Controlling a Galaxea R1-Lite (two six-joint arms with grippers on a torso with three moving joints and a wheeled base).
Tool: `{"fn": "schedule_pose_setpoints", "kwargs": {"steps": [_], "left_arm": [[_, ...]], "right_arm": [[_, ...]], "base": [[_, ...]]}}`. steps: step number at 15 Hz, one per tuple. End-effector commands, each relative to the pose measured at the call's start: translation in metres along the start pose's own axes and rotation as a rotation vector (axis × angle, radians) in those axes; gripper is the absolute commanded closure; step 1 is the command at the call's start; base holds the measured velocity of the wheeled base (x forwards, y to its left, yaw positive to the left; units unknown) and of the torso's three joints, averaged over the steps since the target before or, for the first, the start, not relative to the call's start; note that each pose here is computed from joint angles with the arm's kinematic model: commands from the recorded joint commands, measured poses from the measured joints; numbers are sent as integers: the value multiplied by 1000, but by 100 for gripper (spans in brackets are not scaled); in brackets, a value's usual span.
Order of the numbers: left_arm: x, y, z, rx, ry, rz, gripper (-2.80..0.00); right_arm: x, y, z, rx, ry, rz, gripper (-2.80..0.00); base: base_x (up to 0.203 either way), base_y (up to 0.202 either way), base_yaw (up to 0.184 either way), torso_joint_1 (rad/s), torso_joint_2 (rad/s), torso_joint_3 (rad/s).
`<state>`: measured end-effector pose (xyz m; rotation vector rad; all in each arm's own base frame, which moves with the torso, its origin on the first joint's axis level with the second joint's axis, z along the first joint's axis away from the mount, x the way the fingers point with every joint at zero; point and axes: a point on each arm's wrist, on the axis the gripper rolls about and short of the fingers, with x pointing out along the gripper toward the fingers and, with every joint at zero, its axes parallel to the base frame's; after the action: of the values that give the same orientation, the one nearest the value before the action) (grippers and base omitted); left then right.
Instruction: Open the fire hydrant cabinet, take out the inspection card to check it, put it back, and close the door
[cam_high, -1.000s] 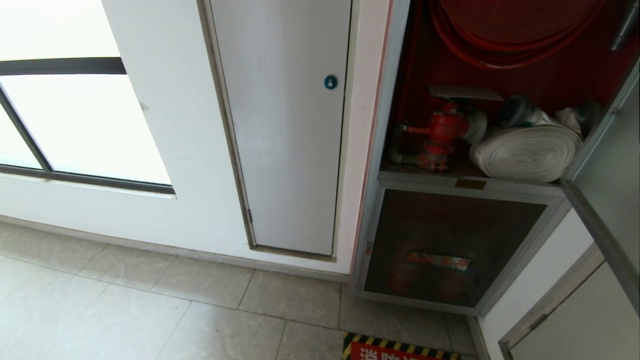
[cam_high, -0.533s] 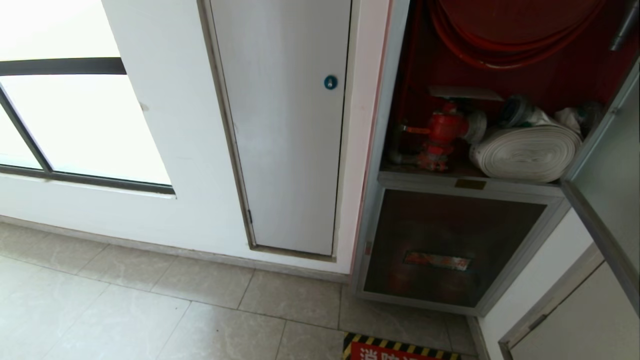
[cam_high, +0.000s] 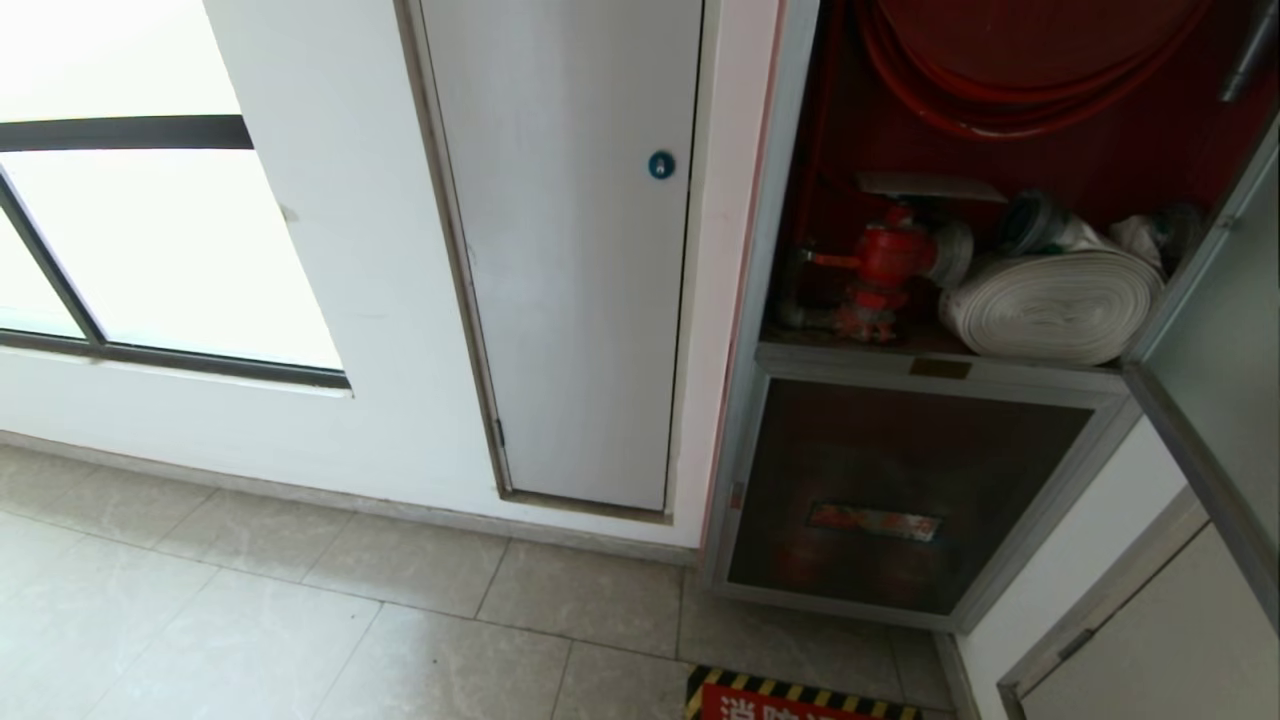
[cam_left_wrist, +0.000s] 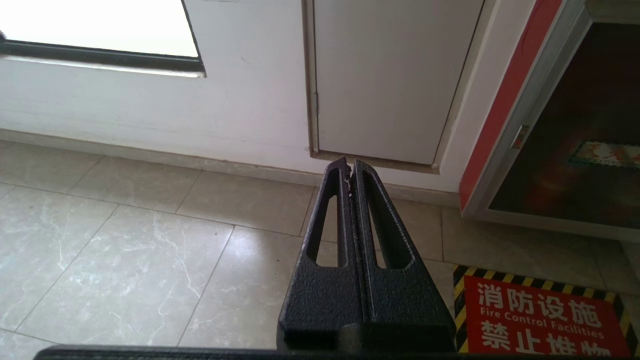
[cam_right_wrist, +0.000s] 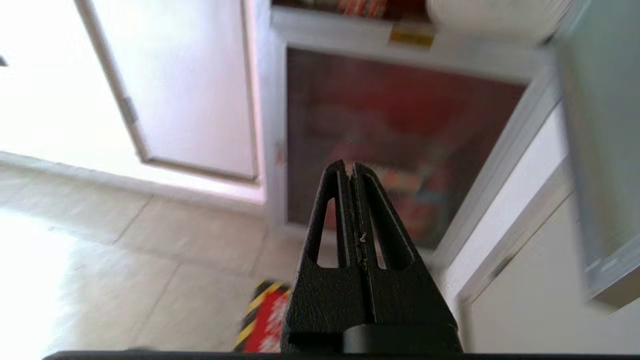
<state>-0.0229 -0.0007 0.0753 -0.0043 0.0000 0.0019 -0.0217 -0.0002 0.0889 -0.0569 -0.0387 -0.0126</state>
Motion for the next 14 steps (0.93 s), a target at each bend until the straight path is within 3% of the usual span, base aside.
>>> {"fn": "schedule_pose_setpoints", "kwargs": {"steps": [1, 10, 14], "left_arm": [[0, 0, 0, 0, 2, 0, 0], [0, 0, 0, 9, 2, 0, 0], [0, 0, 0, -19, 1, 17, 0]], "right_arm": [[-2, 1, -11, 49, 19, 12, 0], [-2, 1, -13, 90, 40, -5, 0], [-2, 1, -13, 87, 40, -5, 0]], "base": [[0, 0, 0, 0, 0, 0], [0, 0, 0, 0, 0, 0], [0, 0, 0, 0, 0, 0]]}}
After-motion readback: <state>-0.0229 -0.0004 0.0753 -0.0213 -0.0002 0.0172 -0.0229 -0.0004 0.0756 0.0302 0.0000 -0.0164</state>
